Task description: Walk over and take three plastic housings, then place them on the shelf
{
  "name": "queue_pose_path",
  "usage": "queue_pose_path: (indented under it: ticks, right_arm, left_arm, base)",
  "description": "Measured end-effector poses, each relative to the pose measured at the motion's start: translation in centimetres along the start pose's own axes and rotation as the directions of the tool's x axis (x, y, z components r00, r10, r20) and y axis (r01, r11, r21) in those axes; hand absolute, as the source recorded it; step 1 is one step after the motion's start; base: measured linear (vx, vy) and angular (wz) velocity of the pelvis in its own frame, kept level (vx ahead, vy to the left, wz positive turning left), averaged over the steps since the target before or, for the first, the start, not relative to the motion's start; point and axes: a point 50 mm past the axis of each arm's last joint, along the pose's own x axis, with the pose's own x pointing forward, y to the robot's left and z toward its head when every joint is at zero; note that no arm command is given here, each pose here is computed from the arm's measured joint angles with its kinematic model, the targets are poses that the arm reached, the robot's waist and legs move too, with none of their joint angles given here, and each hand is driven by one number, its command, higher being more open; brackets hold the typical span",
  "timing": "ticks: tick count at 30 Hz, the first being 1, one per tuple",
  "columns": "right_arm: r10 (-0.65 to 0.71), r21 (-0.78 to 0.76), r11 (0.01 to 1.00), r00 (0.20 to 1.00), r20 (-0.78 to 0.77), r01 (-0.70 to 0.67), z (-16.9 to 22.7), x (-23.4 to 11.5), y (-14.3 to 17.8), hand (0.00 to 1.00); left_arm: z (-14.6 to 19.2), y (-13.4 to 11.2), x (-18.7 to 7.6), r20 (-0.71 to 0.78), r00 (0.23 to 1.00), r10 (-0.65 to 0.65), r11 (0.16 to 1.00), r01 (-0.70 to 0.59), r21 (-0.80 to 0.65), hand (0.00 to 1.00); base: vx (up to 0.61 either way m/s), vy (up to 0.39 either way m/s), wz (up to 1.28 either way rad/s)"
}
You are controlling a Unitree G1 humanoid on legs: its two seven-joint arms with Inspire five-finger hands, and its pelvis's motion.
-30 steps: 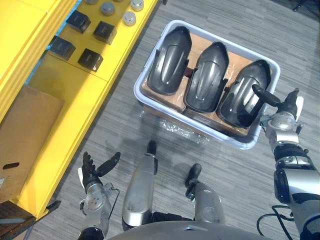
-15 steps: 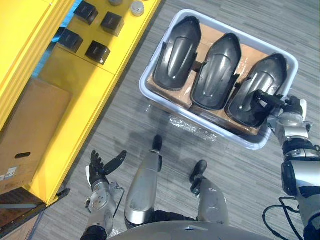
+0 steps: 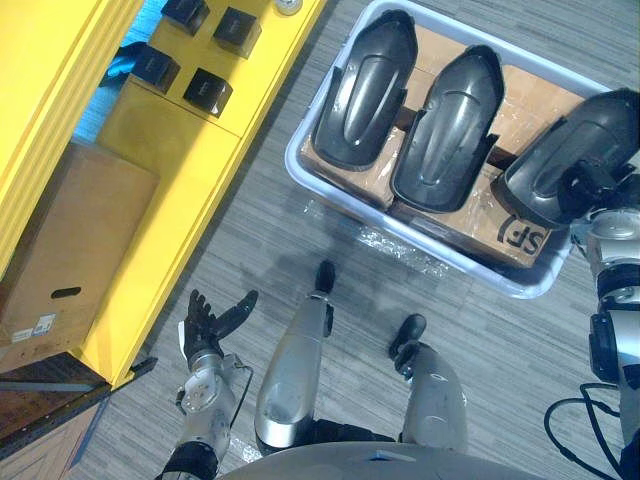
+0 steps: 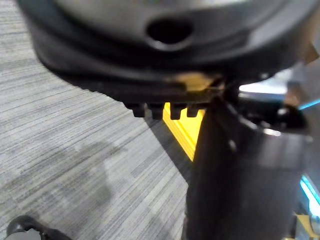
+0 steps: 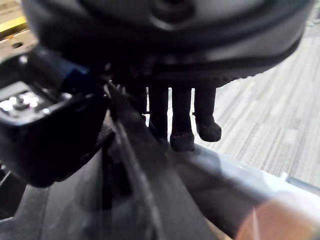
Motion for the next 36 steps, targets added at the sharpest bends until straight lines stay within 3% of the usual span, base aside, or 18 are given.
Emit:
queue_pose_path:
  ticks: [8, 15, 18, 24, 29, 32, 36]
  right_arm:
    - [0.022, -0.094, 0.995, 0.995, 0.097, -0.013, 0.2, -0.3, 0.5, 0.0]
    - [0.09, -0.178, 0.982, 0.989, 0.116, -0.069, -2.6, -1.9, 3.1, 0.0]
    - [0.092, -0.197, 0.978, 0.985, 0.147, -0.062, -4.4, -3.4, 4.0, 0.0]
    - [-0.019, -0.09, 0.995, 0.988, 0.153, 0.033, -7.2, -6.5, 4.4, 0.0]
    - [-0.021, -0.139, 0.989, 0.977, 0.211, 0.052, -7.4, -8.3, 4.5, 0.0]
    - [-0.04, -0.161, 0.983, 0.957, 0.287, 0.09, -6.0, -8.4, 4.1, 0.0]
    - [-0.045, -0.18, 0.976, 0.924, 0.379, 0.122, -4.5, -8.6, 4.1, 0.0]
  left_arm:
    - [1.1, 1.4, 0.5, 0.033, 0.999, 0.039, 0.998, -0.037, -0.057, 1.0]
    - [3.3, 3.9, 0.5, 0.121, 0.989, 0.081, 0.994, -0.071, -0.086, 1.0]
    - [5.2, 4.0, -0.4, 0.204, 0.977, 0.056, 0.992, -0.031, -0.121, 1.0]
    - [10.6, 3.7, -2.2, 0.431, 0.898, 0.085, 0.983, -0.004, -0.185, 1.0]
    - [13.6, 3.7, -3.1, 0.551, 0.823, 0.142, 0.981, -0.043, -0.19, 1.0]
    - [14.8, 2.9, -3.5, 0.596, 0.797, 0.101, 0.981, 0.02, -0.194, 1.0]
    - [14.3, -0.1, -3.0, 0.539, 0.832, -0.133, 0.969, 0.224, -0.106, 1.0]
  base:
    - [-0.01, -0.013, 0.0]
    - [0.01, -0.008, 0.0]
    - [0.06, -0.058, 0.01]
    - [0.07, -0.058, 0.02]
    - [0.13, -0.021, -0.1]
    - [0.07, -0.006, -0.11]
    - [0.0, 0.004, -0.15]
